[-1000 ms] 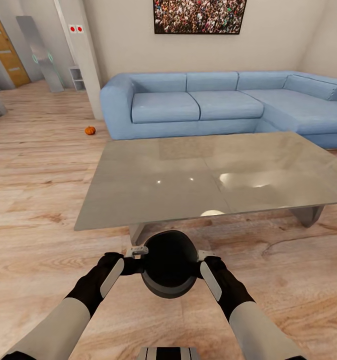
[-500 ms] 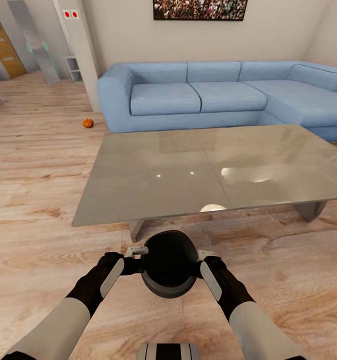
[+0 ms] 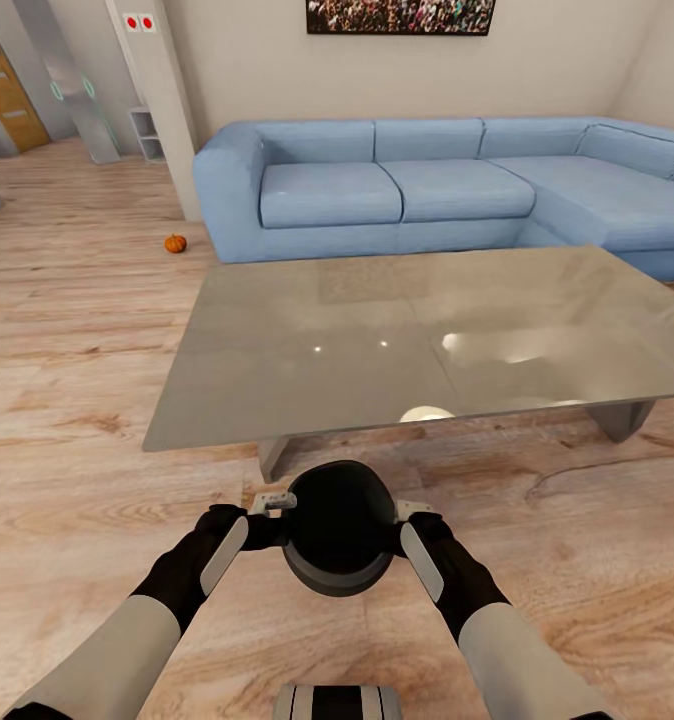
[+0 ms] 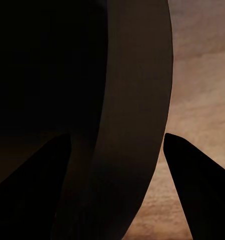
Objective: Place each of the two pumpkins and all three candles from the living room inside a cabinet in the living room (use any cabinet), then make sure every cabinet is closed, and position the cauldron so it is next to a table in the living room.
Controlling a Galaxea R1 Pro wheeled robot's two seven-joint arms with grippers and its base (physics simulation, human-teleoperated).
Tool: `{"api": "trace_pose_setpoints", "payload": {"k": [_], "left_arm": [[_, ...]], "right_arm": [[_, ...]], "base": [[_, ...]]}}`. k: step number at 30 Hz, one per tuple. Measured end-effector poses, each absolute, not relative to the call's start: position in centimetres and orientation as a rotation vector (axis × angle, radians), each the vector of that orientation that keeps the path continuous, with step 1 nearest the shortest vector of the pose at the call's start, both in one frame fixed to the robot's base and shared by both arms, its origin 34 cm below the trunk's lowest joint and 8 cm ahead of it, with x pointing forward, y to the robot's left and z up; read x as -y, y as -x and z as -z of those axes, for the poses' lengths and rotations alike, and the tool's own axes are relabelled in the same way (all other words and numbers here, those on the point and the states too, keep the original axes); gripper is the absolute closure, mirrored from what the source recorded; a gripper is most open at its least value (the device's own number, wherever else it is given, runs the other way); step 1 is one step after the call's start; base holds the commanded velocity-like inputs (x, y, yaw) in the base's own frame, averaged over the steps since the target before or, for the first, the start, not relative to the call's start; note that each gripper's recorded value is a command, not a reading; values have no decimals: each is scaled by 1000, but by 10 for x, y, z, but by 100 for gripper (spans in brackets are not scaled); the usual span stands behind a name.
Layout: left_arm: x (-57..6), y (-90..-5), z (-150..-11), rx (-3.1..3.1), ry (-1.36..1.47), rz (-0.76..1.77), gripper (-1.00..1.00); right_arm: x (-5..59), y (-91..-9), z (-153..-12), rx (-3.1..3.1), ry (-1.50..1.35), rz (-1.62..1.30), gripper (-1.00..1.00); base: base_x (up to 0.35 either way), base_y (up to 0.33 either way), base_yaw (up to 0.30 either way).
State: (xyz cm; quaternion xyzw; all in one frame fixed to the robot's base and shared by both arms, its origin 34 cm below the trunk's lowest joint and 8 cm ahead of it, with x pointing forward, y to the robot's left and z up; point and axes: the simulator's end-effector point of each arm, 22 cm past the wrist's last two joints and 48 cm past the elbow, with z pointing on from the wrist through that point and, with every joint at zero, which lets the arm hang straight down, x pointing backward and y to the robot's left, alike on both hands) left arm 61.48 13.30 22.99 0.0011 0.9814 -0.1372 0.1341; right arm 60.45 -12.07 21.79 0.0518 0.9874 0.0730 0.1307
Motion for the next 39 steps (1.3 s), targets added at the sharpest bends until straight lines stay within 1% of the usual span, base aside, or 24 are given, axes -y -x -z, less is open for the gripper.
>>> {"api": "trace_pose_setpoints", "payload": {"k": [13, 39], "left_arm": [[-133, -615, -230, -2846, -4, 399, 100], [-134, -611, -222, -2859, 8, 401, 100]], "right_arm": [[120, -604, -218, -2869, -151, -212, 100], [120, -601, -211, -2881, -154, -204, 100]], "base": [[73, 0, 0], [2, 0, 0]]}}
